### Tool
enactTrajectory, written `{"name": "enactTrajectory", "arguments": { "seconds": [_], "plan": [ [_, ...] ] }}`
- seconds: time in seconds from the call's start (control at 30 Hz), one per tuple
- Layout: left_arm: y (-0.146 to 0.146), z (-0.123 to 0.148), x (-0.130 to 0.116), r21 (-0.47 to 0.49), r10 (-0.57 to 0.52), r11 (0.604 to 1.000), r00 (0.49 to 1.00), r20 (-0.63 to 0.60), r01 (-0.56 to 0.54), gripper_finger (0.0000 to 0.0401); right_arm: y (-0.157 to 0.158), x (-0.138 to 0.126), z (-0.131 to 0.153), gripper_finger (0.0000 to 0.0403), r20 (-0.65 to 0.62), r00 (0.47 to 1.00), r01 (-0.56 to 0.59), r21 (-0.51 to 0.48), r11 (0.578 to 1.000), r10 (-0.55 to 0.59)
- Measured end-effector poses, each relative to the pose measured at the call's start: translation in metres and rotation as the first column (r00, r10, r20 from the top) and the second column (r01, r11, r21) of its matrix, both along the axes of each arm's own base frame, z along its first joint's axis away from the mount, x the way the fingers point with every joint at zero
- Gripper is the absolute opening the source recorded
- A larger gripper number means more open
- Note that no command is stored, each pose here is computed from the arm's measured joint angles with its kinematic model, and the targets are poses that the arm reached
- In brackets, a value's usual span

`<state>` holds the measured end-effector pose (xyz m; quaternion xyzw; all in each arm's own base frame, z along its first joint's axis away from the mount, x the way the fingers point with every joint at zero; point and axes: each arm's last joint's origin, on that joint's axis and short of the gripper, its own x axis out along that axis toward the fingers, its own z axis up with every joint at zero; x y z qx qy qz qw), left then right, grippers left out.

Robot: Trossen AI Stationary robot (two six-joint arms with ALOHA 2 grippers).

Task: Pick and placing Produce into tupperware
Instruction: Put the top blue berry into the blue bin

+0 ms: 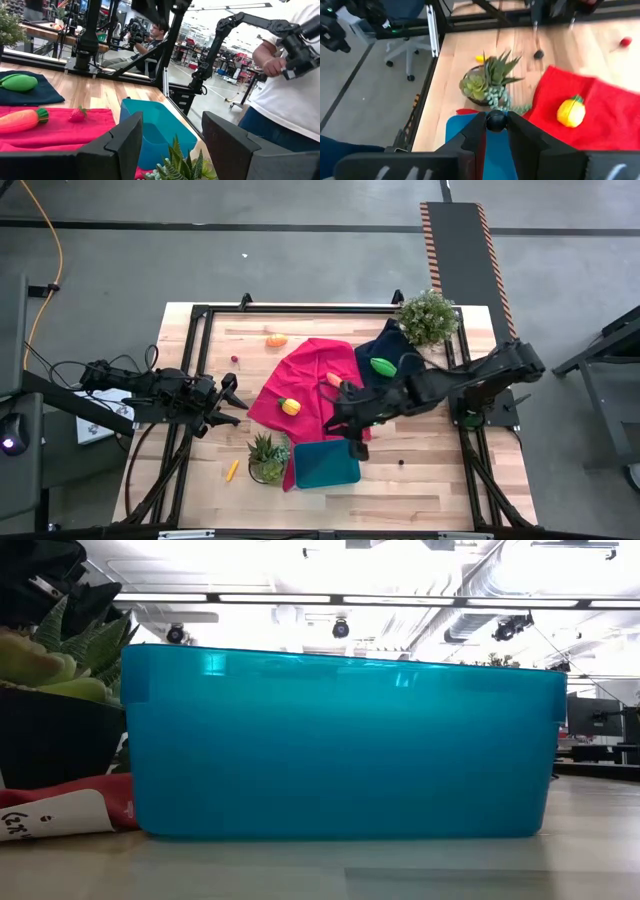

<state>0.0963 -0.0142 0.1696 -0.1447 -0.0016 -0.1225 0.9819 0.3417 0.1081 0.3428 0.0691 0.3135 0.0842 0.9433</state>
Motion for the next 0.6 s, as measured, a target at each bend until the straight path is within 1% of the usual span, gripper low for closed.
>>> {"name": "enactTrajectory", "arguments": {
  "seconds": [0.37, 0.6],
  "plan": [
    [0.0, 0.0, 0.0, 0.0, 0.0, 1.0, 1.0, 0.0, 0.0, 0.0193, 0.01, 0.028, -0.05, 0.0066, -0.158, 0.987, 0.046, 0.027, 0.999, -0.041],
    [0.0, 0.0, 0.0, 0.0, 0.0, 1.0, 1.0, -0.001, 0.0, 0.0193, 0.016, 0.039, -0.084, 0.0066, -0.294, 0.954, 0.075, 0.074, 0.994, -0.05]
  ]
}}
